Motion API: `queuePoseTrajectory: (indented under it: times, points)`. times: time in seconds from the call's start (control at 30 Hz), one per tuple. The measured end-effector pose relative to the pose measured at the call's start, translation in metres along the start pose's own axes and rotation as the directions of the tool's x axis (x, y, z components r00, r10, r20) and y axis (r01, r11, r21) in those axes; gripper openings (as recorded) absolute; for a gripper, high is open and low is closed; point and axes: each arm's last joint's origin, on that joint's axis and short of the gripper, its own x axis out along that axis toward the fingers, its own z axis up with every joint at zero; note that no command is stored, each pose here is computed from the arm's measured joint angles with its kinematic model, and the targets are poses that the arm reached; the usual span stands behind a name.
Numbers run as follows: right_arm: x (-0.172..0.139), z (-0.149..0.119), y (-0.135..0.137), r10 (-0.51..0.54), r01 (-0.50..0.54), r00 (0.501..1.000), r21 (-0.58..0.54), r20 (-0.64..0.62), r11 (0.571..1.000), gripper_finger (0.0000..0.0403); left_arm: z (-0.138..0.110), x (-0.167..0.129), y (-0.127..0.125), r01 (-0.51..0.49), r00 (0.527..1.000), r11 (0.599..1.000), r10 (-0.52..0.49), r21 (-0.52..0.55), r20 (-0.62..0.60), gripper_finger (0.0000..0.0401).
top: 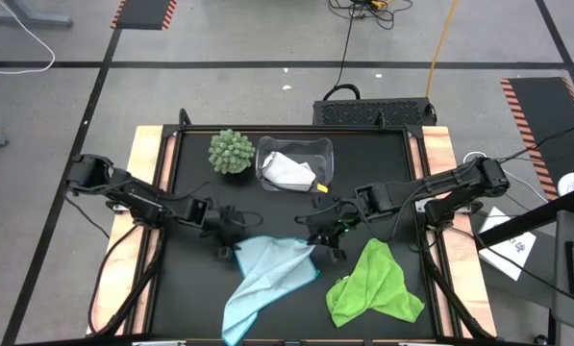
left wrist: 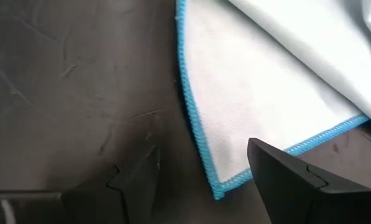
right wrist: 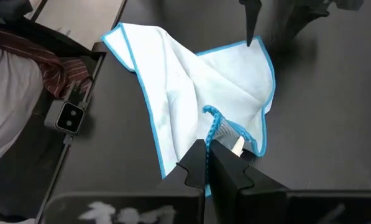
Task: Fold microfiber towels
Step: Fold the blue towel
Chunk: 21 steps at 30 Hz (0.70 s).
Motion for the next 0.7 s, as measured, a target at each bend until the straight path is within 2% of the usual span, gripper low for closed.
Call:
queuePoseTrajectory:
  times: [0.3, 0.6, 0.7]
  points:
    - [0.000, 0.000, 0.000, 0.000, 0.000, 1.000, -0.009, 0.000, 1.000, 0.0000, -0.012, 0.008, -0.003, 0.046, 0.996, 0.999, -0.046, 0.008, 0.080, 0.0243]
    - [0.000, 0.003, 0.000, 0.005, -0.004, 0.999, -0.019, 0.031, 1.000, 0.0000, -0.020, 0.011, -0.003, 0.088, 0.990, 0.996, -0.089, 0.014, 0.106, 0.0243]
    - [0.000, 0.003, 0.000, 0.005, -0.004, 1.000, -0.026, 0.031, 1.000, 0.0000, -0.021, 0.012, -0.006, 0.089, 0.990, 0.995, -0.092, 0.034, 0.109, 0.0225]
